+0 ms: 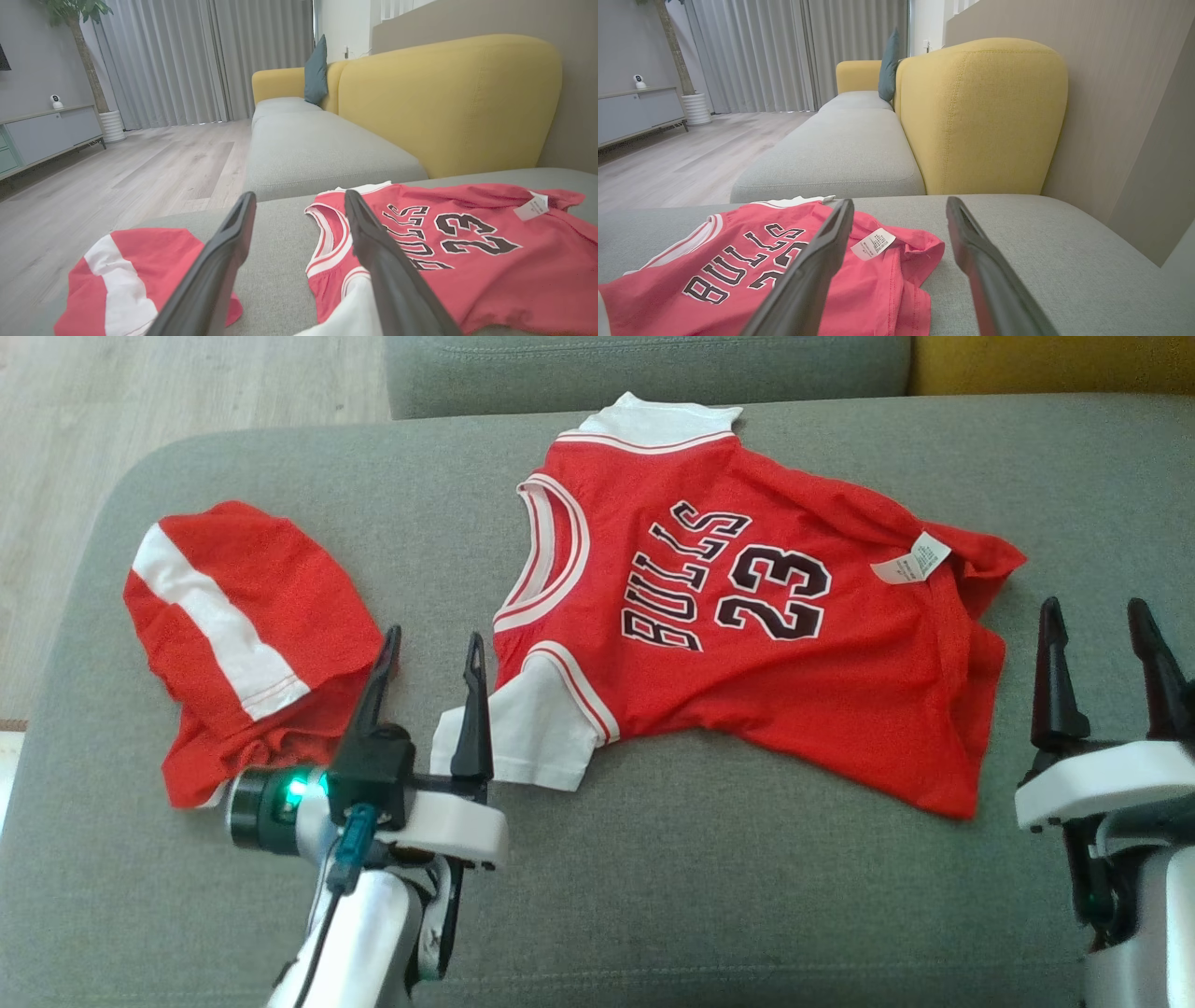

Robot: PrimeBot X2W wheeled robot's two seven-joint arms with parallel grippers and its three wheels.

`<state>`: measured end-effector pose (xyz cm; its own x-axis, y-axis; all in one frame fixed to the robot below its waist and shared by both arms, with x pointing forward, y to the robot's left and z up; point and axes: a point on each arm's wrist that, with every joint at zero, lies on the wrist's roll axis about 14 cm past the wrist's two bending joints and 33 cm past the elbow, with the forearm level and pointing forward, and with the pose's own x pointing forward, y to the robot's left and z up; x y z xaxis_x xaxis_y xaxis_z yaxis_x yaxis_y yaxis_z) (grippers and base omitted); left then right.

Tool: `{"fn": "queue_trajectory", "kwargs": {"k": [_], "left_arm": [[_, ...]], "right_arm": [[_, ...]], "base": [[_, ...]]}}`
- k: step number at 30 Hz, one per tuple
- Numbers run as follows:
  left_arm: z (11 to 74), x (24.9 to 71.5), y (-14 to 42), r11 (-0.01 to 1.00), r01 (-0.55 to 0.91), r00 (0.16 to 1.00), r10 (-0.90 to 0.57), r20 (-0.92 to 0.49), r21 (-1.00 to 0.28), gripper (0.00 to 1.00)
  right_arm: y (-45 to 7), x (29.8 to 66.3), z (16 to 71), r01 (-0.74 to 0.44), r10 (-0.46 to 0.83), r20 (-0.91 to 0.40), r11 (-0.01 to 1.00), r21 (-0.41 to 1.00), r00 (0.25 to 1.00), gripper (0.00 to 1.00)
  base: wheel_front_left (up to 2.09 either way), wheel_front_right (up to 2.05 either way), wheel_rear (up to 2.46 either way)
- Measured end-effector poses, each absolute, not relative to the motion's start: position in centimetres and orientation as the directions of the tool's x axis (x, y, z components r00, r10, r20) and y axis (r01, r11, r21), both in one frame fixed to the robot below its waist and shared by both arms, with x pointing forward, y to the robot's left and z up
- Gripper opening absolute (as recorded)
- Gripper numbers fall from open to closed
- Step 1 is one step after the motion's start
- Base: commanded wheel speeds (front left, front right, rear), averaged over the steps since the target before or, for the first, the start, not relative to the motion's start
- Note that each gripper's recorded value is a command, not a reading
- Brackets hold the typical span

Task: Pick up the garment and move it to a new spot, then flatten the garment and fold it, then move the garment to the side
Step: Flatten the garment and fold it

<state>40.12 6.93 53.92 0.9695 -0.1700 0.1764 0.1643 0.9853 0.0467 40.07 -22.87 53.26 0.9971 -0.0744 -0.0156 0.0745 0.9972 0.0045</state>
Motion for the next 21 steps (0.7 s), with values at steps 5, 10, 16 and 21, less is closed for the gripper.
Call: {"fn": "queue_trajectory", "kwargs": {"k": [5,10,16,21], "left_arm": [[55.1,40.3,7.0,0.986,0.163,0.963,-0.164,0.212,0.026,1.00],[54.3,40.7,6.8,0.984,0.176,0.966,-0.176,0.192,0.014,1.00],[53.0,41.3,7.1,0.984,0.177,0.972,-0.176,0.158,0.005,1.00],[52.4,42.2,7.5,0.985,0.171,0.975,-0.169,0.144,0.003,1.00]], "right_arm": [[-23.0,40.2,52.9,0.079,-0.078,-0.024,0.997,0.008,0.997,1.00],[-22.9,40.9,51.1,0.077,-0.077,-0.078,0.997,0.004,0.994,1.00],[-23.4,43.9,50.1,0.085,-0.090,-0.129,0.995,-0.044,0.987,1.00],[-25.2,46.7,47.5,0.086,-0.117,-0.255,0.988,-0.129,0.960,1.00]], "base": [[0.00,0.00,0.00],[0.00,0.00,0.00],[0.00,0.00,0.00],[0.00,0.00,0.00]]}}
